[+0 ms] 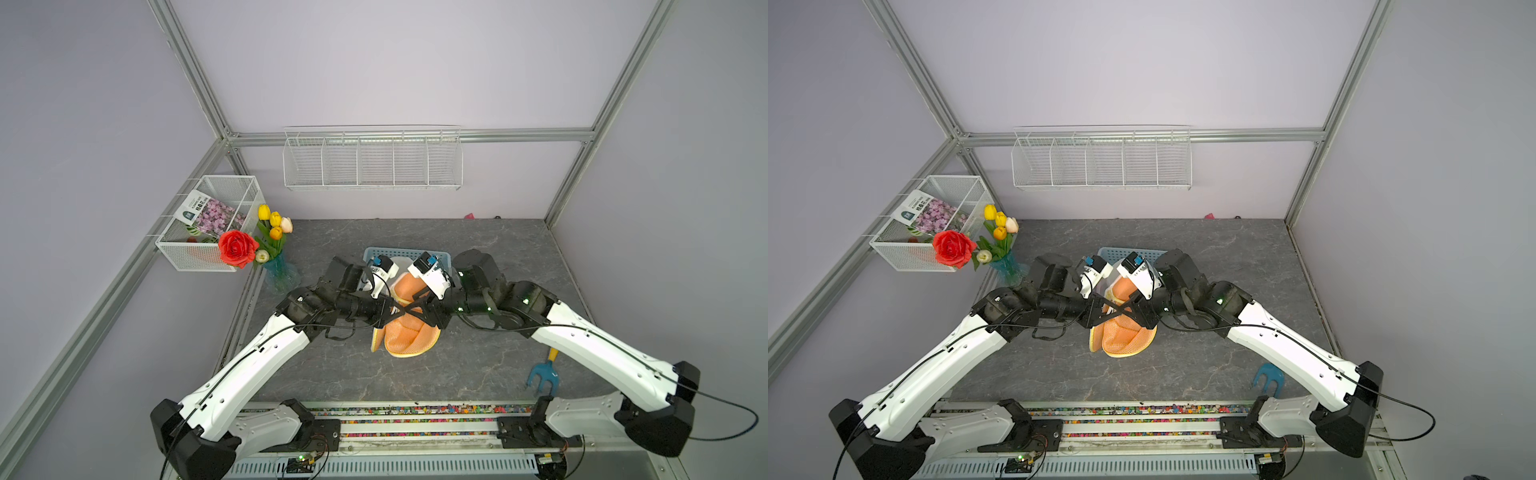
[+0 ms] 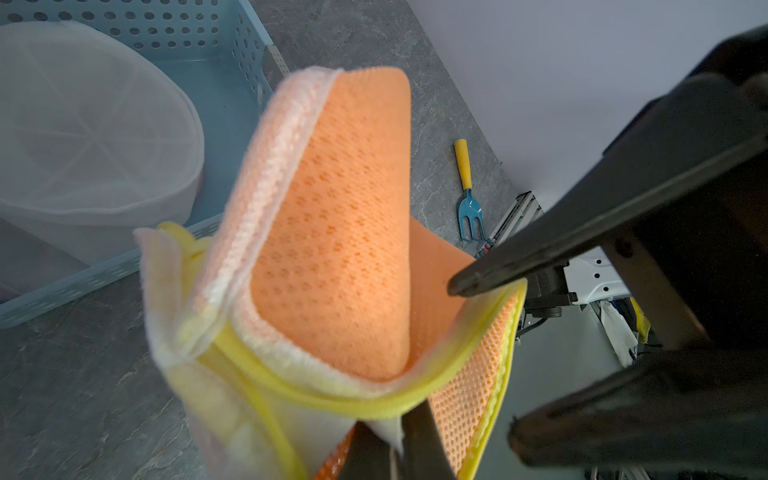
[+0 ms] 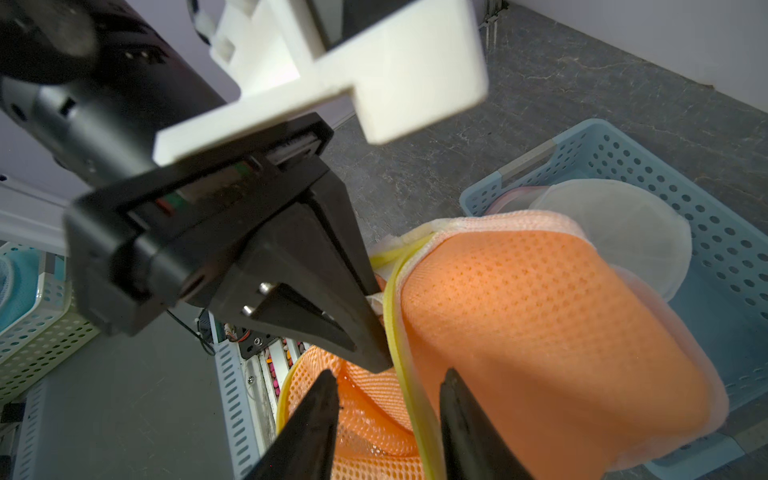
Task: Turn the laundry bag inside out
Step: Turn over the laundry bag.
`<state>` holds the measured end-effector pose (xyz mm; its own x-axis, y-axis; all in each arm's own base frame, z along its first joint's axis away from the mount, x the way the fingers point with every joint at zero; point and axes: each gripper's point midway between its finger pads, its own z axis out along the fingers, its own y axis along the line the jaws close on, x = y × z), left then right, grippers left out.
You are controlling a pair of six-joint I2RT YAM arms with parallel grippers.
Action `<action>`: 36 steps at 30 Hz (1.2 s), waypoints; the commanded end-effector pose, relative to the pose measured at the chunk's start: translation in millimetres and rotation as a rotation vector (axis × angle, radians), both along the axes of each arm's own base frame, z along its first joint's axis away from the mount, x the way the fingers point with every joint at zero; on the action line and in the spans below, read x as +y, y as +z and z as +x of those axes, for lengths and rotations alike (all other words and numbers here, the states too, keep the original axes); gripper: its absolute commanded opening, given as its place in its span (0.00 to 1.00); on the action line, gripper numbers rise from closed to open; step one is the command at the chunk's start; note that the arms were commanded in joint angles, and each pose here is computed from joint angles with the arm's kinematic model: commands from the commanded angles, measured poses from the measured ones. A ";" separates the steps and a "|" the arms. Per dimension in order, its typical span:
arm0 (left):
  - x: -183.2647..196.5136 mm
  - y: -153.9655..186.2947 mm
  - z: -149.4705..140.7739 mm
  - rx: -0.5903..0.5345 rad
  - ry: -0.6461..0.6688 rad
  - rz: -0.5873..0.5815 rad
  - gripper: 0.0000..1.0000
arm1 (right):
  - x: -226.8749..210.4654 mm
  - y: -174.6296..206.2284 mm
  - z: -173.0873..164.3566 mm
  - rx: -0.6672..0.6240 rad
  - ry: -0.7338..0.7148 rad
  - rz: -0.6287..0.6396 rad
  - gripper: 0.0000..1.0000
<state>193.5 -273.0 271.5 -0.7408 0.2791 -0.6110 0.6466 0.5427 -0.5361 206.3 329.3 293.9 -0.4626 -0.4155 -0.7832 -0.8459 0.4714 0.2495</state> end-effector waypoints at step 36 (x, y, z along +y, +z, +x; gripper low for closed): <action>62.9 135.1 -50.7 -0.375 0.190 -0.479 0.00 | -84.9 -52.3 94.3 0.096 -0.593 0.174 0.00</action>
<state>144.2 -223.7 355.5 -0.5720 -0.0292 -0.8197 0.7203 0.4601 -0.5191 293.2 267.3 258.3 -0.6369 0.0025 -0.7709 -0.5137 0.7442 0.4268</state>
